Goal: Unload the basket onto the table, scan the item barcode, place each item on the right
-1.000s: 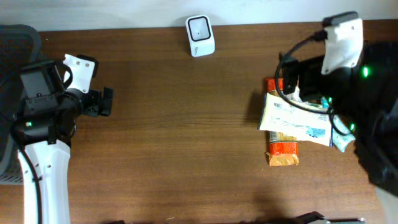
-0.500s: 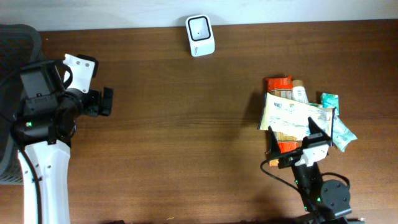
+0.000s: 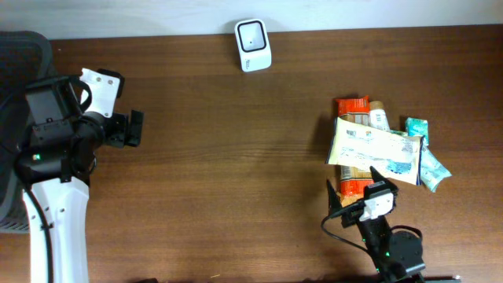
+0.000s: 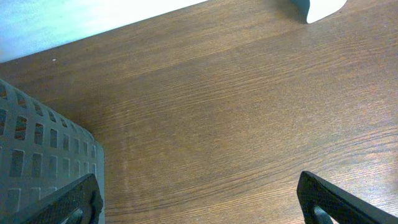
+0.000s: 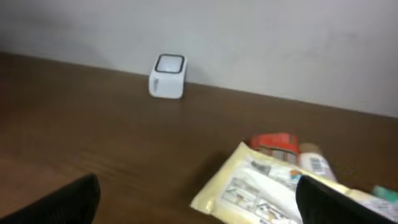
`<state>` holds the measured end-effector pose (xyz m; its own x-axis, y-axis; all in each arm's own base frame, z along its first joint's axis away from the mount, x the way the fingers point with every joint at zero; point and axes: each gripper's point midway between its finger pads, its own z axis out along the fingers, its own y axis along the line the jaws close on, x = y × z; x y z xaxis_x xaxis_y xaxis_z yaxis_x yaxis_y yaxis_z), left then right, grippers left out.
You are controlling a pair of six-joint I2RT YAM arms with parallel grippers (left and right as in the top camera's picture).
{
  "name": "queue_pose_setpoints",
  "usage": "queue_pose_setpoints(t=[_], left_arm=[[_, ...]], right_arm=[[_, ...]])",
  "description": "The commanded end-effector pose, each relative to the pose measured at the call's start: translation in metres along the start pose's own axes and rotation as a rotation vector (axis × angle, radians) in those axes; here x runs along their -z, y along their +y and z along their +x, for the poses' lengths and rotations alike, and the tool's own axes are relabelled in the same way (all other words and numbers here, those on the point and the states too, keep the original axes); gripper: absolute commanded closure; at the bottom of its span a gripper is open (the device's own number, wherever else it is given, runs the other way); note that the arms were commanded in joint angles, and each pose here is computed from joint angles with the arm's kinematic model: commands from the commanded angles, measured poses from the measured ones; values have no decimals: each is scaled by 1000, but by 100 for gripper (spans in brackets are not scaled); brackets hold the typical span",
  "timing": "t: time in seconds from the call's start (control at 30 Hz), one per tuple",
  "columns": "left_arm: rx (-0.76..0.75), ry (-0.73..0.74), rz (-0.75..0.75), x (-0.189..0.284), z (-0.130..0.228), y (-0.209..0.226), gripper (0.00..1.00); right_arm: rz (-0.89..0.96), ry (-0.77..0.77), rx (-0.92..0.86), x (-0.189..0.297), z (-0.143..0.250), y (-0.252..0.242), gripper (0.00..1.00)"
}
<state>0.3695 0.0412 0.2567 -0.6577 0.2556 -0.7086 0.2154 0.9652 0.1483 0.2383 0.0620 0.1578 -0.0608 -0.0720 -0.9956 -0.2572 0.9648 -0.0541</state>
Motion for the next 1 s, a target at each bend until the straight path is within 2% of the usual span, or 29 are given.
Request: queue_pose_setpoints(t=[0.0, 0.57, 0.7, 0.8, 0.9, 0.97], left_arm=[[-17, -13, -8, 4, -3, 1, 1], [-17, -13, -7, 4, -3, 1, 1], [-29, -42, -14, 17, -5, -4, 1], [-56, -49, 15, 34, 31, -37, 1], [-87, -15, 10, 36, 84, -63, 1], [-117, -56, 11, 41, 100, -77, 1]], right_arm=[[-26, -1, -114, 0, 1, 4, 1], [-25, -1, -120, 0, 1, 4, 1], [-25, -1, -120, 0, 1, 4, 1], [-25, -1, -120, 0, 1, 4, 1], [-25, -1, -120, 0, 1, 4, 1], [-25, -1, -120, 0, 1, 4, 1]])
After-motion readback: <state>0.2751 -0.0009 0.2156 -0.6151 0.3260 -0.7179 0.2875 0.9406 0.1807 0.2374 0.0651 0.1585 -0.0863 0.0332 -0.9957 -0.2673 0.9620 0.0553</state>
